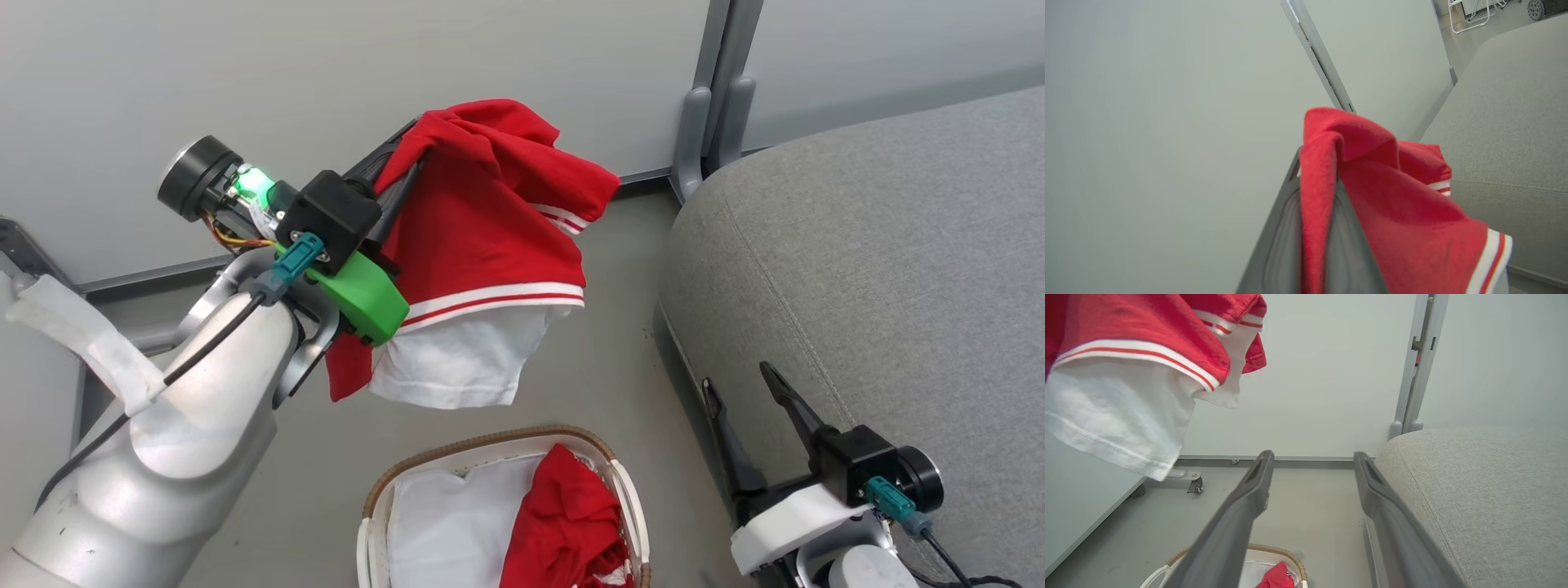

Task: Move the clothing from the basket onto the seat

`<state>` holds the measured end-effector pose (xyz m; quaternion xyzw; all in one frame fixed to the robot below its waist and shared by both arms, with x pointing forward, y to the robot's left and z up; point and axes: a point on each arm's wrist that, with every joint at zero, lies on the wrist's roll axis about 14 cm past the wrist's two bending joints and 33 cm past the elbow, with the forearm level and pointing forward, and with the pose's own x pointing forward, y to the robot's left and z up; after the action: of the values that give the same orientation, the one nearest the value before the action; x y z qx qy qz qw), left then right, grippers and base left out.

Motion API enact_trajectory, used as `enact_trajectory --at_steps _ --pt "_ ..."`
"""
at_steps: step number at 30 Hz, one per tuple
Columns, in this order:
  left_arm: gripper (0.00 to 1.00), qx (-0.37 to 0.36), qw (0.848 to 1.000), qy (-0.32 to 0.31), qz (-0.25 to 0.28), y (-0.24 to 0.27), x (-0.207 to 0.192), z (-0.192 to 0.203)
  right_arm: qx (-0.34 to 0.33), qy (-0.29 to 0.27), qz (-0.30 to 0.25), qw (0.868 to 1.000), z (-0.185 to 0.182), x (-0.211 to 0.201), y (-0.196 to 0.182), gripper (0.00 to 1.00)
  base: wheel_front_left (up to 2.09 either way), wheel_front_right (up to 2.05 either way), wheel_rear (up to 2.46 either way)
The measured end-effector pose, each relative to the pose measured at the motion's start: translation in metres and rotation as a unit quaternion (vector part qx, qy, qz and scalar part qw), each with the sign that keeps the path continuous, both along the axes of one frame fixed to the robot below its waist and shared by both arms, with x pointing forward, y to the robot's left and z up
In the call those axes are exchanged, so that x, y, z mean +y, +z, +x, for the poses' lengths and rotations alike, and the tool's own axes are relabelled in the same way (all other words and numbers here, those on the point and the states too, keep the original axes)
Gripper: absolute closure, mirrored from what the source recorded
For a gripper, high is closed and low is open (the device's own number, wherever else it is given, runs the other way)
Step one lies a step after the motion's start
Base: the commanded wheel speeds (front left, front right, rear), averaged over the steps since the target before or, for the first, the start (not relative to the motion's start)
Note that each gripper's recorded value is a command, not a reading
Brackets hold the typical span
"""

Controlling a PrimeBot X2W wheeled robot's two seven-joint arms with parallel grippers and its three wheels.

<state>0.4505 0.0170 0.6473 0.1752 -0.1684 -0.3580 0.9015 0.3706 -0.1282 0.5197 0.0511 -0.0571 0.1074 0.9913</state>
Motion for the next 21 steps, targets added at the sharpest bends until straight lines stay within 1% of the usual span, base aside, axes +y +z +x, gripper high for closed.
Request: enact_trajectory --at_steps 5,11,12,14,18,21 --pt "1.0 -0.011 1.0 -0.017 0.003 0.011 -0.009 -0.011 -0.01 0.023 -0.008 1.0 -0.001 0.015 0.006 0.0 0.0 0.0 0.0" --pt "1.0 -0.024 0.999 -0.034 0.004 0.023 -0.018 -0.023 -0.045 0.077 -0.019 0.996 0.007 0.05 0.029 0.0 0.0 0.0 0.0" --pt "1.0 -0.025 0.999 -0.036 0.003 0.025 -0.019 -0.025 -0.049 0.086 -0.016 0.995 0.008 0.056 0.032 0.0 0.0 0.0 0.0" --pt "1.0 -0.029 0.999 -0.038 0.002 0.027 -0.019 -0.027 -0.047 0.102 0.008 0.994 0.011 0.066 0.036 0.0 0.0 0.0 0.0" --pt "1.0 -0.033 0.998 -0.046 -0.001 0.03 -0.023 -0.034 -0.027 0.126 0.042 0.991 0.015 0.081 0.032 0.0 0.0 0.0 0.0" --pt "1.0 -0.035 0.998 -0.053 0.0 0.031 -0.026 -0.039 -0.02 0.151 0.044 0.987 0.017 0.097 0.032 0.0 0.0 0.0 0.0"
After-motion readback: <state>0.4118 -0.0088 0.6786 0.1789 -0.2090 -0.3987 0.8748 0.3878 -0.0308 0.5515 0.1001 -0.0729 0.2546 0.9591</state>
